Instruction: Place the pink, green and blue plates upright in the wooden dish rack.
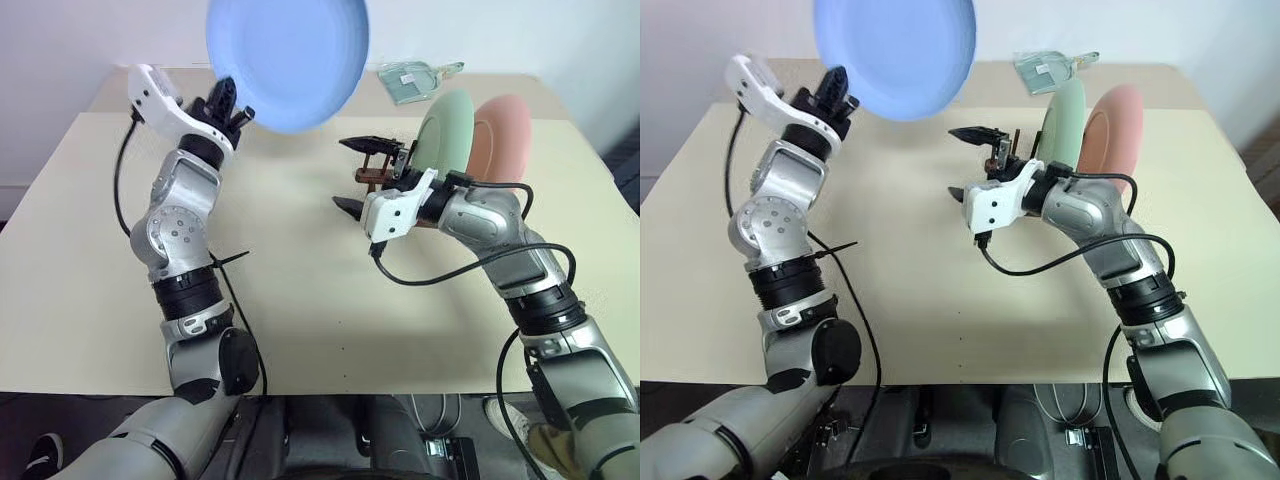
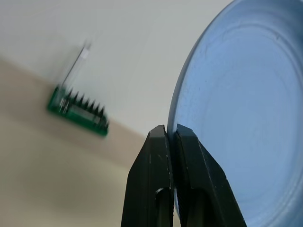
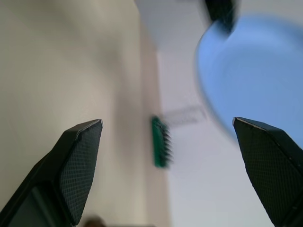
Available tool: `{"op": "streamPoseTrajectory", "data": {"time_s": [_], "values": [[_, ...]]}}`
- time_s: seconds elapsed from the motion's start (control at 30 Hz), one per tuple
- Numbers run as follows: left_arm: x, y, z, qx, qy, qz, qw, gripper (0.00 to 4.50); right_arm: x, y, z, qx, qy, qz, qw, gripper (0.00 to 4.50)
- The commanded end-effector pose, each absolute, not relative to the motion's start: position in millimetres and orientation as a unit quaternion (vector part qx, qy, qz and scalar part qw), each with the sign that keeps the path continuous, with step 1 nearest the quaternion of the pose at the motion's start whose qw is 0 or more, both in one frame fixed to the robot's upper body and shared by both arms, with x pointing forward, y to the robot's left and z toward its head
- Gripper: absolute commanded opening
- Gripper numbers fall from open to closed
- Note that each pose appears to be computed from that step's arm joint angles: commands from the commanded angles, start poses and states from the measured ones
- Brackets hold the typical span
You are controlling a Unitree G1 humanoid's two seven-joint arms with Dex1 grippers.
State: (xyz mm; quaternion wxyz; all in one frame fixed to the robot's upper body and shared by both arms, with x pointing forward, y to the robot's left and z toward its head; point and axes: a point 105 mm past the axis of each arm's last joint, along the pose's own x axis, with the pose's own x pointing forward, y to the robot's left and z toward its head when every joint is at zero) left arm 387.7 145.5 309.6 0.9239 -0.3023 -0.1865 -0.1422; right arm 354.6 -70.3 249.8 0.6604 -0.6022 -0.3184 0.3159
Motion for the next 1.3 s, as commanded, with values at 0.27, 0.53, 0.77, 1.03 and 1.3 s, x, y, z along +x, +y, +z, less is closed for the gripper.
{"op": "streamPoseTrajectory", "data": {"time_s": [0.27,0.53,0.77,1.03,1.3], "values": [[371,121,317,-0.284,-0.202,-0.181,0.920,0.03,367,-62,279,-0.625,-0.369,0.248,0.641,4.50],[363,102,322,-0.263,-0.209,-0.216,0.917,0.00,376,-53,277,-0.619,-0.365,0.256,0.647,3.63],[362,96,321,-0.263,-0.205,-0.230,0.914,0.00,379,-53,281,-0.617,-0.369,0.247,0.650,0.03],[368,95,312,-0.289,-0.181,-0.232,0.911,0.00,378,-58,290,-0.615,-0.377,0.231,0.653,0.03],[371,109,317,-0.290,-0.204,-0.257,0.899,2.50,376,-63,305,-0.617,-0.391,0.207,0.650,0.00]]}}
